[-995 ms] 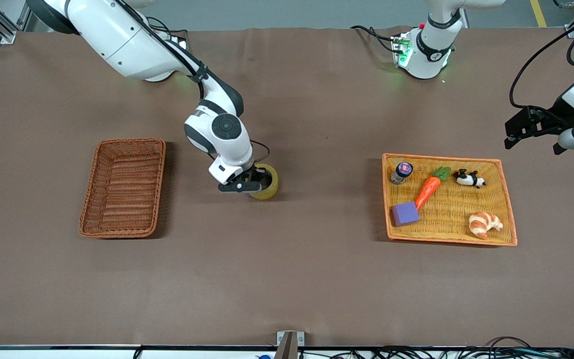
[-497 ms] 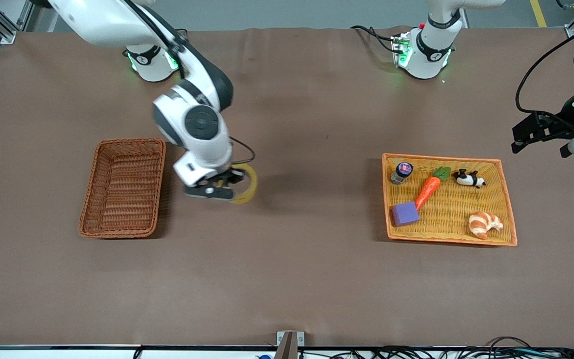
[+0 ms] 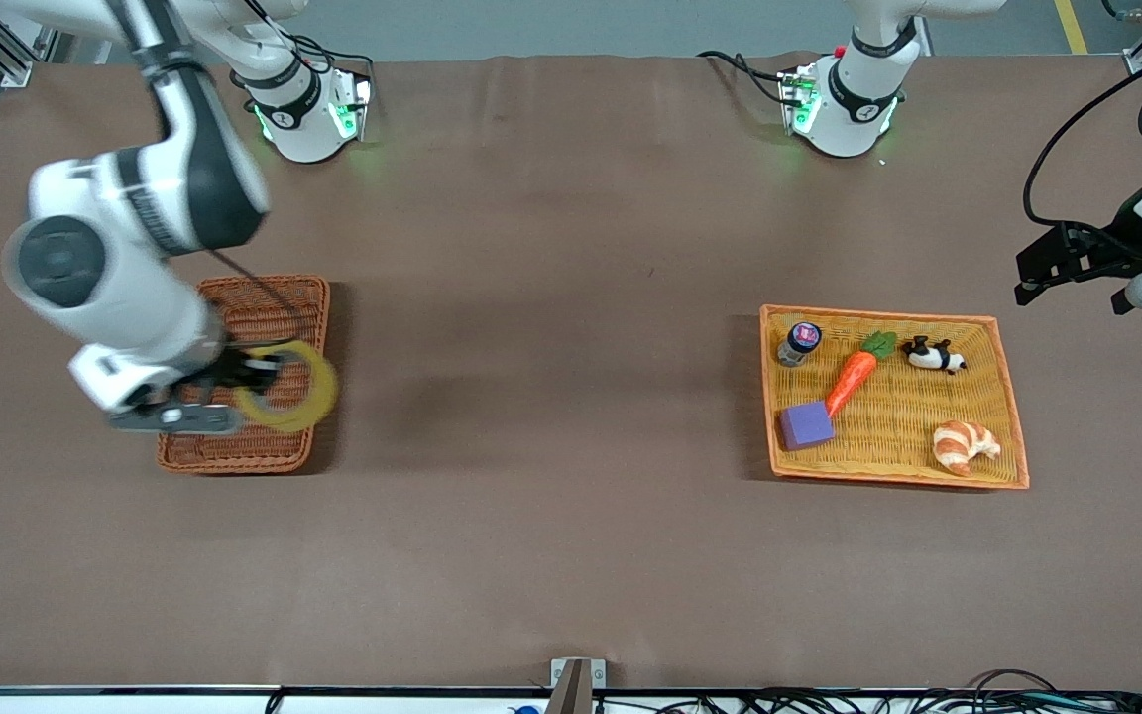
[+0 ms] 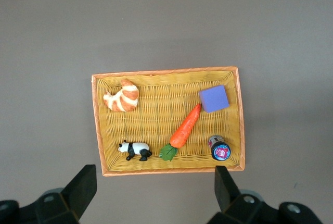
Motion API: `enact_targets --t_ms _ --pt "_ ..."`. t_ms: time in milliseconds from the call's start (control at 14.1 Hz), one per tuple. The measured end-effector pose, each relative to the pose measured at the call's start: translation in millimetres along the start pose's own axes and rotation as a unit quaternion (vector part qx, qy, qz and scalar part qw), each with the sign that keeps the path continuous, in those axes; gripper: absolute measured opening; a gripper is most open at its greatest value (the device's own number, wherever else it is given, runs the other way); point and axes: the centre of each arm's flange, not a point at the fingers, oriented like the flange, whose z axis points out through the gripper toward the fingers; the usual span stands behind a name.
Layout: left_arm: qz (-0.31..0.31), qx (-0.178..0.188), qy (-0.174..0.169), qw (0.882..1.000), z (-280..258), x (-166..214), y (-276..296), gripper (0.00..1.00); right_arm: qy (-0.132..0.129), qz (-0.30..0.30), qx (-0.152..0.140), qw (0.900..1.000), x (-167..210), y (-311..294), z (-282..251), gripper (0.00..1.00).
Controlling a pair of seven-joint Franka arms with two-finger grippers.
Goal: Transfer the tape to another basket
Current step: 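Carry the tape roll with the right gripper over the brown basket, then lower the tape into the brown basket and open the right gripper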
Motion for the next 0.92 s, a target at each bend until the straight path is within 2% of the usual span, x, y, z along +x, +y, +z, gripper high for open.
enact_targets --t_ms 142,355,497,639,923 --pt "0.003 0.000 0.000 1.000 0 0 3 1.00 -0.006 -0.016 0.007 1.000 -4 58 19 0.21" --pt "0.006 -0.001 0.000 1.000 0 1 7 1.00 0.018 -0.047 0.016 0.999 -22 108 70 0.21" --pt "0.007 -0.001 0.000 1.000 0 1 8 1.00 0.034 -0.059 0.028 0.997 -43 117 112 0.21" --pt "0.007 -0.001 -0.002 1.000 2 1 8 1.00 0.045 -0.068 0.027 0.996 -62 118 145 0.21" --pt "0.009 -0.001 -0.003 1.000 4 2 10 1.00 0.045 -0.070 0.028 0.996 -89 113 186 0.21"
